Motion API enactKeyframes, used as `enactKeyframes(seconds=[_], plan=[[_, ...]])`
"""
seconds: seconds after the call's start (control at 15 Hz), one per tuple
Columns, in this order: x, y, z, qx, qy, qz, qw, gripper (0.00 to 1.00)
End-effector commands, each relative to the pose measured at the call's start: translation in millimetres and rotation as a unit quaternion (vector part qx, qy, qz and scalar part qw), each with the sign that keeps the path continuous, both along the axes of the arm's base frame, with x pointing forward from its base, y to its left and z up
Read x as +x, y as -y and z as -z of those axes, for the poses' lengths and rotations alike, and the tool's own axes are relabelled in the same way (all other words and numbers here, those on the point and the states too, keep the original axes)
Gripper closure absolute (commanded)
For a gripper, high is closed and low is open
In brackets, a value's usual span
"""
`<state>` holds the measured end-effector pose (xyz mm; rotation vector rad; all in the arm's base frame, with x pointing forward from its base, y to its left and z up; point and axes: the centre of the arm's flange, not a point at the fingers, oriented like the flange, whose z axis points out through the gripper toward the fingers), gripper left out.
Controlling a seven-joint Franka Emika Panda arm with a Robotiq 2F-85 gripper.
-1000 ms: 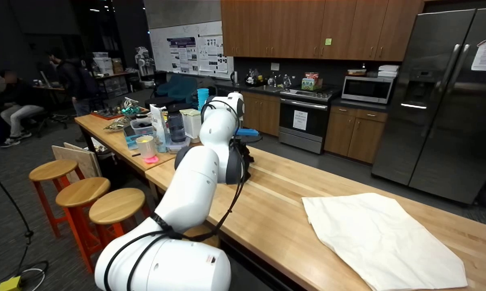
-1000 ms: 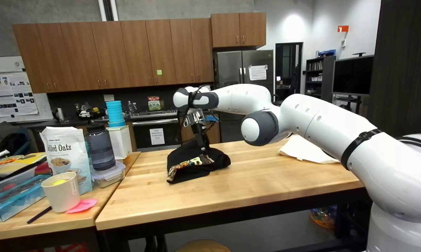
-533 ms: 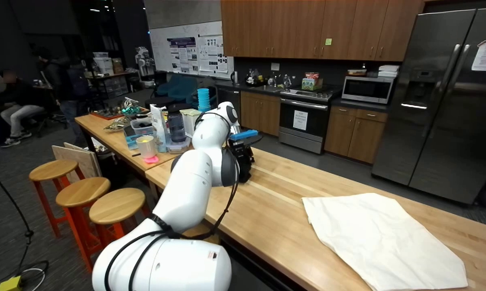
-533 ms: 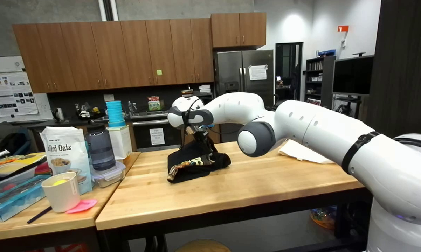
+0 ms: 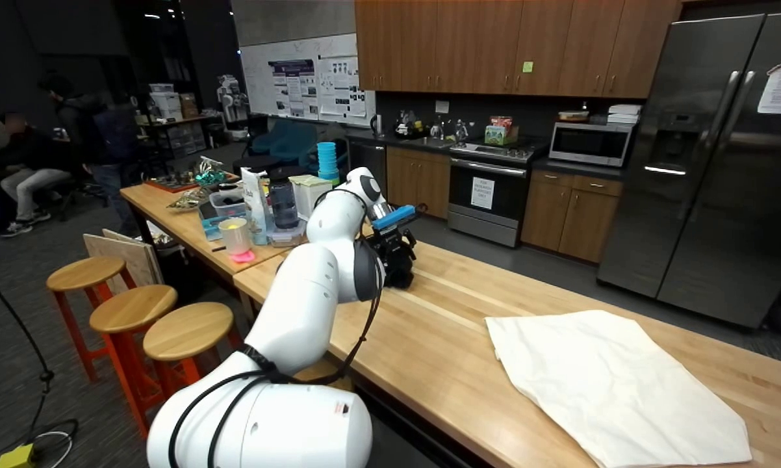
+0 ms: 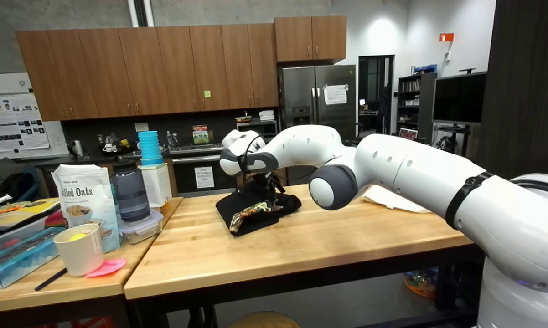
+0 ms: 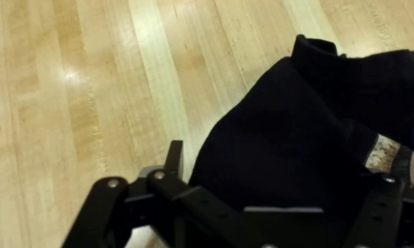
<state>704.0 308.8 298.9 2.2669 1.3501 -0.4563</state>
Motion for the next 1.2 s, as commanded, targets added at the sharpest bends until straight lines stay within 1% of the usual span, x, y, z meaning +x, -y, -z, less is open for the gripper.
enactKeyframes(seconds=[0.0,0.13,0.47,0.6,0.73,0.87,0.93,1.0,1.13], plan=[[-45,31,0,-0.006,0.058,0.024,0.998,0.0],[-43,28,-12,-0.013,0.101,0.022,0.9946,0.0],[-42,7,-48,-0.006,0.174,0.015,0.9846,0.0],[-46,-2,-68,0.007,0.2,0.024,0.9796,0.0],[-49,-8,-91,0.029,0.222,0.045,0.9736,0.0],[-52,-10,-114,0.05,0.229,0.074,0.9694,0.0],[-52,-13,-119,0.063,0.227,0.084,0.9682,0.0],[-53,-10,-125,0.078,0.215,0.093,0.969,0.0],[-58,-15,-126,0.128,0.18,0.103,0.9697,0.0]])
